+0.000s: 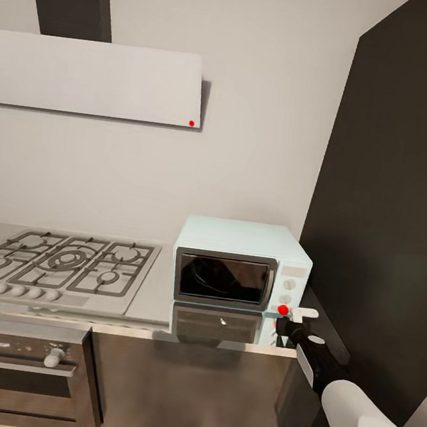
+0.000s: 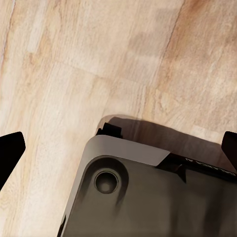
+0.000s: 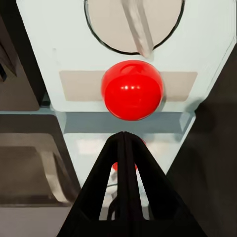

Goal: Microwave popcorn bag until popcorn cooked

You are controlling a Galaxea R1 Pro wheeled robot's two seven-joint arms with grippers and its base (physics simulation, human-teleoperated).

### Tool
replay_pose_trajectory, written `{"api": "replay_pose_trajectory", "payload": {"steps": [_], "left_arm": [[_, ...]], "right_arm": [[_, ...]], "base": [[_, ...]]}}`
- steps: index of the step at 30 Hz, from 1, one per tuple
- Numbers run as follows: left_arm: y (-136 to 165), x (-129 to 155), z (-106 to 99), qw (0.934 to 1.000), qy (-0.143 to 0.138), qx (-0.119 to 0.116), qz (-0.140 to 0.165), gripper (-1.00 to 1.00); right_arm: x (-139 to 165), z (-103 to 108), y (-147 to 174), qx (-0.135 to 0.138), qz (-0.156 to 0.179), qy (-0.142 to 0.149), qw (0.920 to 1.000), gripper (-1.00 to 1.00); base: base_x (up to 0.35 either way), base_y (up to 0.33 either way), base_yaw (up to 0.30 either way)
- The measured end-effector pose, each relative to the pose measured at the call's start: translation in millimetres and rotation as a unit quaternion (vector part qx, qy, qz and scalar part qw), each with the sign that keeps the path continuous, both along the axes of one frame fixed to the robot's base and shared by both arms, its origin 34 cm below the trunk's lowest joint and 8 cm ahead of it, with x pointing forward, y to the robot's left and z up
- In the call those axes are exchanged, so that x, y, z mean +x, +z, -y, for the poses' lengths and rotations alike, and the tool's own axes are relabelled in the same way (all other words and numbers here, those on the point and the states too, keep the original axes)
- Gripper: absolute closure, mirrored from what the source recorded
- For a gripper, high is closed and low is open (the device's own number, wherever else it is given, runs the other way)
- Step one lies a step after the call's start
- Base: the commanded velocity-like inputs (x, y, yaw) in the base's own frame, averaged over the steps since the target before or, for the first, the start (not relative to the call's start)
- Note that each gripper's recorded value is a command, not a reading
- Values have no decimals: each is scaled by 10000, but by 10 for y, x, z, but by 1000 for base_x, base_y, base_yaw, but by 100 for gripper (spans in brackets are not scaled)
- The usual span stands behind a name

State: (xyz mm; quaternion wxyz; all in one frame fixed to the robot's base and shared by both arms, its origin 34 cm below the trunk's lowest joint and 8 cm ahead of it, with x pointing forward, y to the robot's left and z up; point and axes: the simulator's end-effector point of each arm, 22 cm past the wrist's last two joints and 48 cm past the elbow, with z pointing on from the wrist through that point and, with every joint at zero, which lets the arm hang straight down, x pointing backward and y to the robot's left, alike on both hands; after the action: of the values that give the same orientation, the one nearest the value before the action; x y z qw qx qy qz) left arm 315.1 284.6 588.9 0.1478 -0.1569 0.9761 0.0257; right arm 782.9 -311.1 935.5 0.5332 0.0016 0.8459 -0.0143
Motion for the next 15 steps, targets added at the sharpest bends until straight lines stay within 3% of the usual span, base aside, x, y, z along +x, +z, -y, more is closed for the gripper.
{"api": "replay_pose_trajectory", "payload": {"steps": [15], "left_arm": [[16,-8,-12,10000,10,6,22,-100]], "right_arm": [[-73,57,-55,11,-22,-21,10000,100]], "base": [[142,0,0]]}}
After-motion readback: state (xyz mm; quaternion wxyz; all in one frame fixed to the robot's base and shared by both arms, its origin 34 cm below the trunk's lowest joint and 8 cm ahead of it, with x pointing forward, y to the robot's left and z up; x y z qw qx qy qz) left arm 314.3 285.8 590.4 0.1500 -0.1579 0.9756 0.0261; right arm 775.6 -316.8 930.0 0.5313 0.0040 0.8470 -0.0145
